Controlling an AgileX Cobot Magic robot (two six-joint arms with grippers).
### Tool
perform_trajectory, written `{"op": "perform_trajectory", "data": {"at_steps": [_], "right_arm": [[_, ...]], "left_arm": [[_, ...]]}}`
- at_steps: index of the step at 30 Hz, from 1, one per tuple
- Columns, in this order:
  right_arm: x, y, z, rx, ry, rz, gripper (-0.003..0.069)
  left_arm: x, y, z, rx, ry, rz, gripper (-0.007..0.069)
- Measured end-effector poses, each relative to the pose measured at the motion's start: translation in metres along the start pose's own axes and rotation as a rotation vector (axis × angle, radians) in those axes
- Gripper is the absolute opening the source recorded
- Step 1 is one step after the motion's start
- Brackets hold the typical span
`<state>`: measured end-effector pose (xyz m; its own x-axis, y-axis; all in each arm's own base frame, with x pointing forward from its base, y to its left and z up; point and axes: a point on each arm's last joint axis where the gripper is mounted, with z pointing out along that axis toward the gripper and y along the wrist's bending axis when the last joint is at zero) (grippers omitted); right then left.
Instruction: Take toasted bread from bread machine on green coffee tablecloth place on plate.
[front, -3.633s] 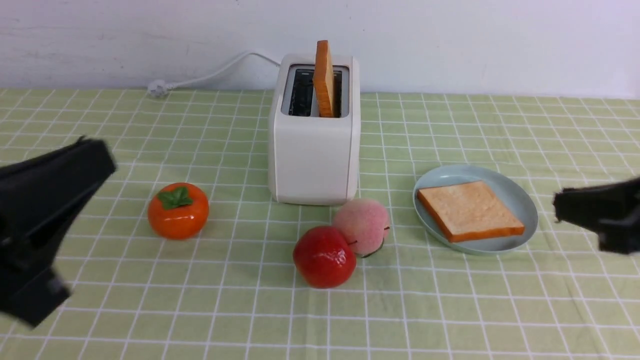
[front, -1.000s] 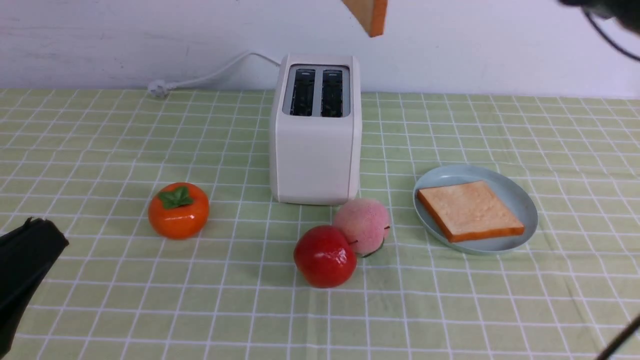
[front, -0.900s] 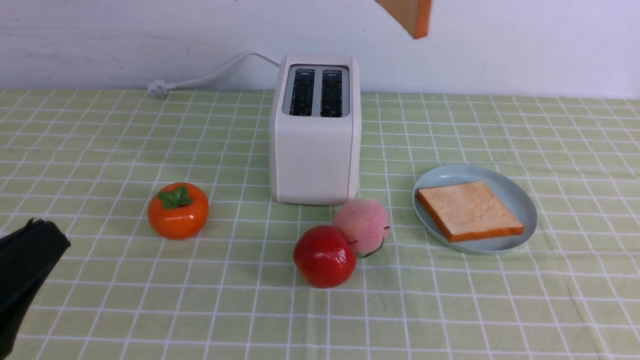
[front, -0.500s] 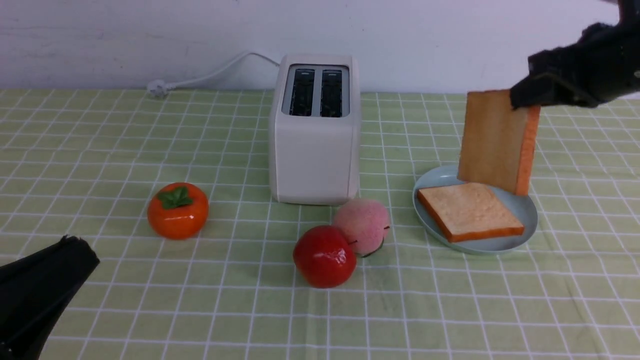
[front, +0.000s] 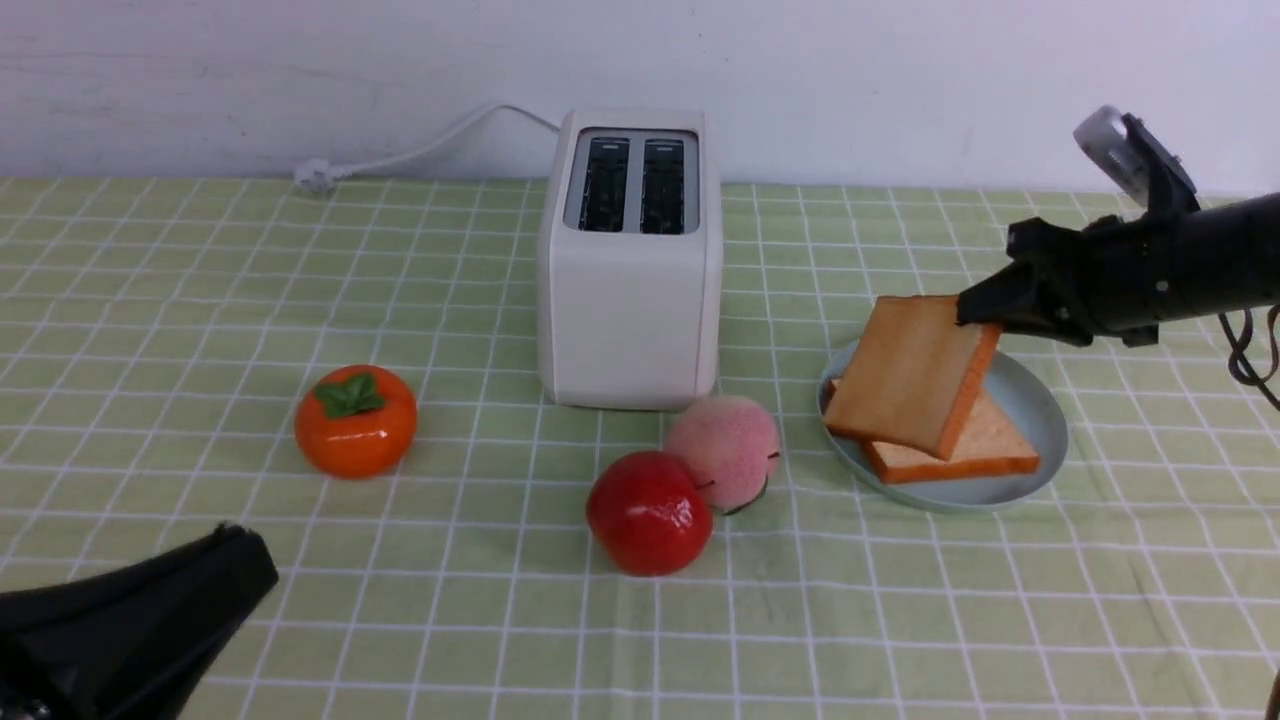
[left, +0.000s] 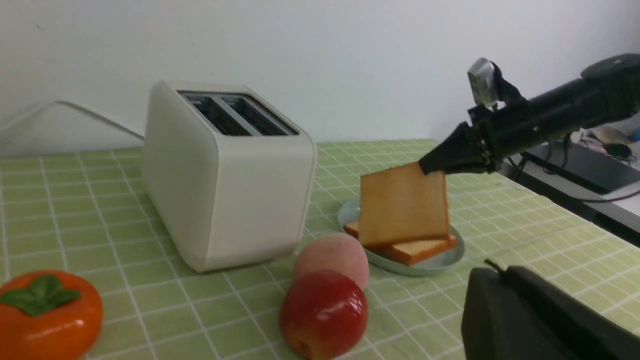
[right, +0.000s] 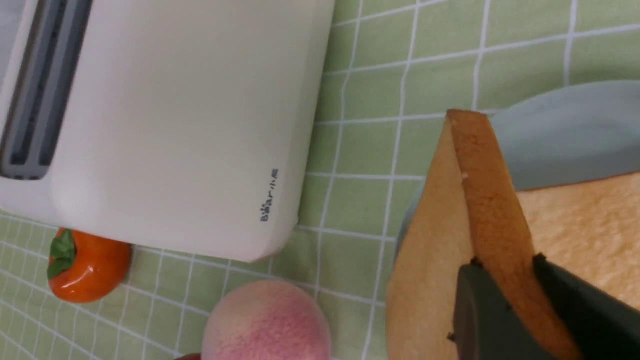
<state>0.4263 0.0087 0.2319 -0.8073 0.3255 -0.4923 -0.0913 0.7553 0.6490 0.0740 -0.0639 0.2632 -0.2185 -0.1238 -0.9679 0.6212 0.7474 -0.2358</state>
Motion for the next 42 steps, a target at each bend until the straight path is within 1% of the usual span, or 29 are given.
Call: {"op": "perform_trajectory", "data": {"at_steps": [2, 3, 7, 9, 11, 15, 16, 17, 18, 21, 22, 23, 24, 25, 26, 28, 30, 31, 32, 33, 34, 35, 36, 38, 39, 40, 42], "right_arm": [[0.0, -0.003, 0.003, 0.009, -0.005, 0.008, 0.0115], [0.0, -0.008, 0.006, 0.027, -0.016, 0.015, 0.0115], [-0.001, -0.012, 0.008, 0.047, -0.033, 0.019, 0.0115], [-0.002, -0.013, 0.008, 0.058, -0.039, 0.014, 0.013], [-0.002, -0.015, 0.008, 0.077, -0.038, -0.004, 0.0185], [-0.001, -0.02, 0.006, 0.128, -0.018, -0.063, 0.0334], [-0.003, -0.022, 0.001, 0.147, -0.012, -0.091, 0.0395], [-0.003, -0.022, 0.001, 0.15, -0.01, -0.097, 0.0395], [-0.008, -0.023, -0.011, 0.177, -0.009, -0.13, 0.0463], [-0.013, -0.021, -0.029, 0.2, -0.012, -0.141, 0.0498], [-0.017, -0.014, -0.047, 0.209, -0.019, -0.143, 0.0503], [-0.018, -0.007, -0.063, 0.217, -0.022, -0.147, 0.0496], [-0.018, -0.005, -0.066, 0.221, -0.021, -0.147, 0.0494], [-0.018, 0.007, -0.085, 0.227, -0.017, -0.167, 0.0468], [-0.017, 0.011, -0.09, 0.228, -0.013, -0.176, 0.0458], [-0.007, 0.042, -0.125, 0.234, 0.014, -0.238, 0.0366], [0.008, 0.065, -0.151, 0.231, 0.024, -0.27, 0.0276], [0.017, 0.074, -0.163, 0.23, 0.027, -0.284, 0.023], [0.019, 0.076, -0.165, 0.229, 0.027, -0.285, 0.0221], [0.027, 0.082, -0.174, 0.23, 0.025, -0.296, 0.0178], [0.045, 0.093, -0.189, 0.232, 0.014, -0.313, 0.0124], [0.058, 0.101, -0.2, 0.232, 0.0, -0.326, 0.0086], [0.061, 0.1, -0.2, 0.231, 0.006, -0.323, 0.008], [0.094, 0.11, -0.217, 0.239, -0.018, -0.347, 0.0024], [0.098, 0.112, -0.221, 0.238, -0.03, -0.355, 0.0021], [0.119, 0.115, -0.229, 0.243, -0.049, -0.366, 0.0003], [0.137, 0.118, -0.237, 0.247, -0.088, -0.383, -0.0001]], "left_arm": [[0.005, 0.0, 0.001, 0.003, 0.02, -0.006, -0.0013], [0.015, 0.002, 0.002, 0.003, 0.058, -0.013, -0.0013], [0.03, 0.005, 0.003, -0.004, 0.108, -0.015, -0.0011], [0.034, 0.006, 0.003, -0.007, 0.119, -0.017, -0.0011], [0.035, 0.006, 0.003, -0.007, 0.121, -0.017, -0.0009], [0.035, 0.006, 0.003, -0.007, 0.122, -0.017, -0.0005], [0.035, 0.006, 0.003, -0.007, 0.122, -0.017, -0.0003], [0.035, 0.006, 0.003, -0.007, 0.122, -0.017, -0.0003], [0.035, 0.007, 0.003, -0.008, 0.122, -0.017, -0.0002], [0.035, 0.007, 0.003, -0.009, 0.122, -0.018, -0.0002], [0.035, 0.007, 0.003, -0.009, 0.122, -0.018, -0.0002], [0.035, 0.007, 0.003, -0.009, 0.122, -0.018, 0.0], [0.035, 0.007, 0.003, -0.009, 0.122, -0.018, 0.0], [0.035, 0.007, 0.003, -0.009, 0.122, -0.018, 0.0002], [0.035, 0.007, 0.003, -0.009, 0.122, -0.018, 0.0002], [0.035, 0.007, 0.003, -0.009, 0.122, -0.018, 0.0004], [0.035, 0.007, 0.003, -0.009, 0.122, -0.018, 0.0006], [0.035, 0.007, 0.003, -0.009, 0.122, -0.018, 0.0007], [0.035, 0.007, 0.003, -0.009, 0.122, -0.018, 0.0007], [0.035, 0.007, 0.003, -0.009, 0.122, -0.018, 0.0008], [0.035, 0.007, 0.003, -0.009, 0.122, -0.018, 0.0011], [0.035, 0.007, 0.003, -0.009, 0.122, -0.017, 0.0013], [0.035, 0.007, 0.003, -0.009, 0.122, -0.017, 0.0013], [0.035, 0.007, 0.003, -0.009, 0.122, -0.017, 0.0015], [0.035, 0.007, 0.003, -0.009, 0.122, -0.017, 0.0015], [0.035, 0.007, 0.003, -0.009, 0.122, -0.017, 0.0015], [0.035, 0.007, 0.003, -0.009, 0.122, -0.017, 0.0016]]}}
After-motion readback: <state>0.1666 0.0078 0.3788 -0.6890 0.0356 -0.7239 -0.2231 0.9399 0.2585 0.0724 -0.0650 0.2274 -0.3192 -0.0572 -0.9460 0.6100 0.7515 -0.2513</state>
